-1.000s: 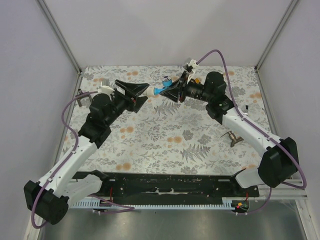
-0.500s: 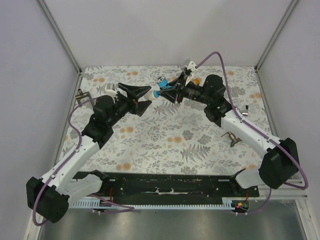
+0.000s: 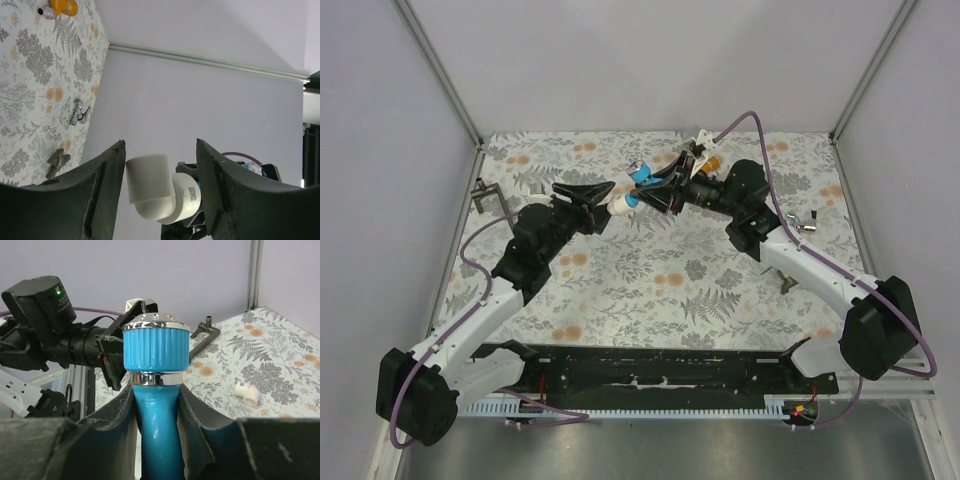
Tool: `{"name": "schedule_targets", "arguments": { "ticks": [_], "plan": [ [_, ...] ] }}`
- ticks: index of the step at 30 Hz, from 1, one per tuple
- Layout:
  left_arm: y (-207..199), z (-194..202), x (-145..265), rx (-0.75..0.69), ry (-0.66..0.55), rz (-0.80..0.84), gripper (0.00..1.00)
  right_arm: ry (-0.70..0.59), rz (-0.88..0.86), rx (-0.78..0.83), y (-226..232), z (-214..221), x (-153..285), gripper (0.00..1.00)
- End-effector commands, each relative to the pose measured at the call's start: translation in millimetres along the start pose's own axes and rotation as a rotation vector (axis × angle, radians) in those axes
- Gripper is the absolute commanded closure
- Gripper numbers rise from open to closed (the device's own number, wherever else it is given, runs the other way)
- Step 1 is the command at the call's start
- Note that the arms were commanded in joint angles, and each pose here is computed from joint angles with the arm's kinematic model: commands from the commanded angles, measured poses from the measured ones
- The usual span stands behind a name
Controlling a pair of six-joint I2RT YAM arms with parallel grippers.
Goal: Install the water faucets
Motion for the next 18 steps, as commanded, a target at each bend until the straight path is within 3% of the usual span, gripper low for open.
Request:
{"name": "schedule_targets", "arguments": {
  "ticks": [1, 7, 11, 14, 18],
  "plan": [
    [-25.4, -2.3, 5.7, 0.068, -0.027, 0.193, 0.39, -0.111, -0.036, 0.028, 15.8, -25.3, 4.4, 1.00],
    [-45.8, -4.8, 14.8, 0.040, -0.065, 0.394, 0.62, -0.059, 0.010, -0.098, 13.9, -9.1, 7.8, 1.00],
    [-56.3, -2.1, 21.0, -0.031, -0.053, 0.495, 0.72, -0.019, 0.045, -0.177, 13.1, 0.5, 9.3, 1.00],
    [-62.2, 1.7, 26.1, -0.125, -0.031, 0.553, 0.75, 0.004, 0.070, -0.219, 11.7, 6.6, 11.1, 1.00],
    [-71.9, 6.3, 36.2, -0.259, -0.007, 0.607, 0.71, -0.004, 0.068, -0.237, 12.3, 5.0, 10.1, 1.00]
  ]
}}
Point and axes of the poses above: each gripper's point midway between its finger pads, its own x axis back along the fingers, its own y axis along the line the jaws close on, z = x × y, the point moved 9 cm from there along x, back along the fingers, and after that the axes turned 1 degree about x, right-handed, at the moved point
